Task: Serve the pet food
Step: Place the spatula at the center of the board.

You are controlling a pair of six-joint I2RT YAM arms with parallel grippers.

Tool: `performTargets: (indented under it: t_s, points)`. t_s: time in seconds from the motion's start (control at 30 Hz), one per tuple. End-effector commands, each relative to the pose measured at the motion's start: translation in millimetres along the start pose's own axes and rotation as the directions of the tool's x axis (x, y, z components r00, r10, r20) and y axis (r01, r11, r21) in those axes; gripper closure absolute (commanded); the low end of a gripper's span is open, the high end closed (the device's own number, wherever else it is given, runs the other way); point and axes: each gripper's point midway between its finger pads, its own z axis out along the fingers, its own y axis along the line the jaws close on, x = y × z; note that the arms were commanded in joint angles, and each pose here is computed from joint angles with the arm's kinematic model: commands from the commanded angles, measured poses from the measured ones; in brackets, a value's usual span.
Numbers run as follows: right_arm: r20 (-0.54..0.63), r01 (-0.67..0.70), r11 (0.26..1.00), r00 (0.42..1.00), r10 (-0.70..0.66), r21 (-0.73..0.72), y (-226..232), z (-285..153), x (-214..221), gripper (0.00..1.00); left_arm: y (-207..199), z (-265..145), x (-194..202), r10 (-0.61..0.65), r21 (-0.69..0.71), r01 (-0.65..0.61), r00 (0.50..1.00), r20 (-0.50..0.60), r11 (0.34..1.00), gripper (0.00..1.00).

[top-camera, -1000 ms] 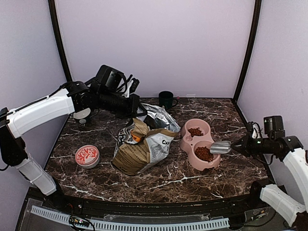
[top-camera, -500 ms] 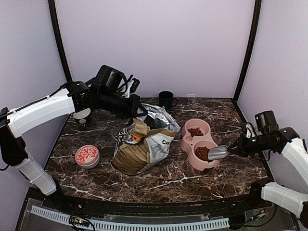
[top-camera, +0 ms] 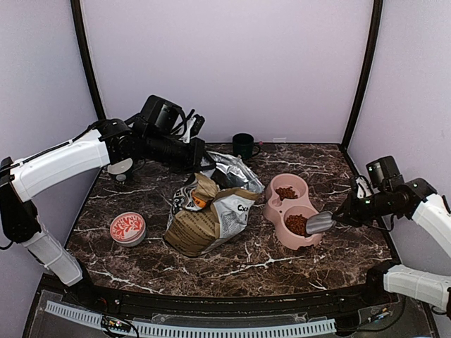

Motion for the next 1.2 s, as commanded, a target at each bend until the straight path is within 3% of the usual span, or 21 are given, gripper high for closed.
performTargets:
  t_s: [0.0,0.27,0.57,0.87,1.17]
  points:
    - [0.028,0.003,1.0,1.0,-0.003,-0.004,5,-3,-7,1.0,11,-3,7,-0.001,-0.045,0.0,0.999,-0.033,0.999,1.0]
    - [0.069,0.017,0.996,0.998,-0.011,-0.085,22,-6,-16,1.0,12,-4,8,-0.004,-0.051,0.002,0.999,-0.032,0.999,1.0]
    - [0.282,-0.013,0.989,0.958,0.054,-0.145,39,-30,-60,1.0,13,-7,8,-0.003,-0.056,0.002,1.0,-0.028,0.998,1.0]
    - [0.513,-0.054,0.981,0.846,0.143,-0.185,35,-53,-107,1.0,14,-11,8,-0.001,-0.063,0.0,1.0,-0.025,0.998,1.0]
    - [0.613,-0.145,0.97,0.754,0.236,-0.195,0,-59,-139,1.0,24,-14,9,0.01,-0.112,-0.012,1.0,-0.026,0.994,1.0]
